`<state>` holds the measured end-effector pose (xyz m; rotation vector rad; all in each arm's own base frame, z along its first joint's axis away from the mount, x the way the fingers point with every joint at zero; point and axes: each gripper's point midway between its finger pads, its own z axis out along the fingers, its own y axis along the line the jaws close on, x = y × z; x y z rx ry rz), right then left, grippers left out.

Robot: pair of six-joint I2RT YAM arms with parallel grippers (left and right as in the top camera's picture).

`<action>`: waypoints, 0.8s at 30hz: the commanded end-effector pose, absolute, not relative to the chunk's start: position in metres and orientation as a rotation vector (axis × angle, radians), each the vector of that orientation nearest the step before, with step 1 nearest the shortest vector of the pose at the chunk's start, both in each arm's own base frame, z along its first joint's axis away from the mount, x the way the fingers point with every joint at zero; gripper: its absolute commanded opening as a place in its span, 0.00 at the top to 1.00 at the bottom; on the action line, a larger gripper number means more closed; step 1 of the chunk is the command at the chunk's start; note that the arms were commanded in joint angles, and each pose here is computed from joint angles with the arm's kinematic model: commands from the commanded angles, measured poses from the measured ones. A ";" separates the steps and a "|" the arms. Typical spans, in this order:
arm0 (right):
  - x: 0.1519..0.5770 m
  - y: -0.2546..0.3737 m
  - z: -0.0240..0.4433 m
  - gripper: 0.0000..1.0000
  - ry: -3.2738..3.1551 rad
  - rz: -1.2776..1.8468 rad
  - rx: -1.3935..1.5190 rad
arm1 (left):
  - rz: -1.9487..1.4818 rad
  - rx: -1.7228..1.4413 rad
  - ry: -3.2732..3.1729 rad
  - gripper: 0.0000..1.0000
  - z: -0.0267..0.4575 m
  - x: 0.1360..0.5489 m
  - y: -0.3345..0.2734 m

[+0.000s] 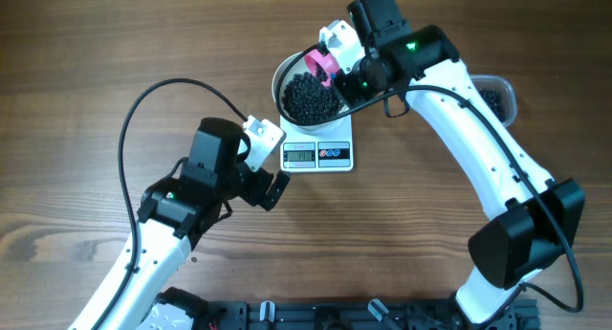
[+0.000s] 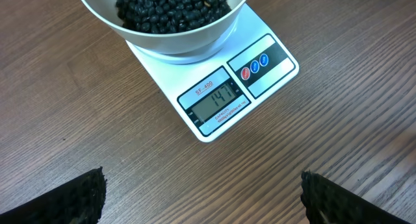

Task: Scoop item into bowl and weigh 150g on scale
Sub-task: 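Tip the scoop slowly to pour beans into the bowl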

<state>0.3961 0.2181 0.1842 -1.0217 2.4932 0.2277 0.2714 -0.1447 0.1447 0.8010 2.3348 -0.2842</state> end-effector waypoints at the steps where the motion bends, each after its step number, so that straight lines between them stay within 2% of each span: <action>1: 0.400 0.220 0.203 0.96 2.432 0.213 -1.027 | -0.285 0.810 2.338 0.00 0.142 0.271 -0.144; 24: 0.402 0.224 0.205 0.96 2.413 0.212 -1.033 | -0.285 0.810 2.338 0.00 0.142 0.271 -0.144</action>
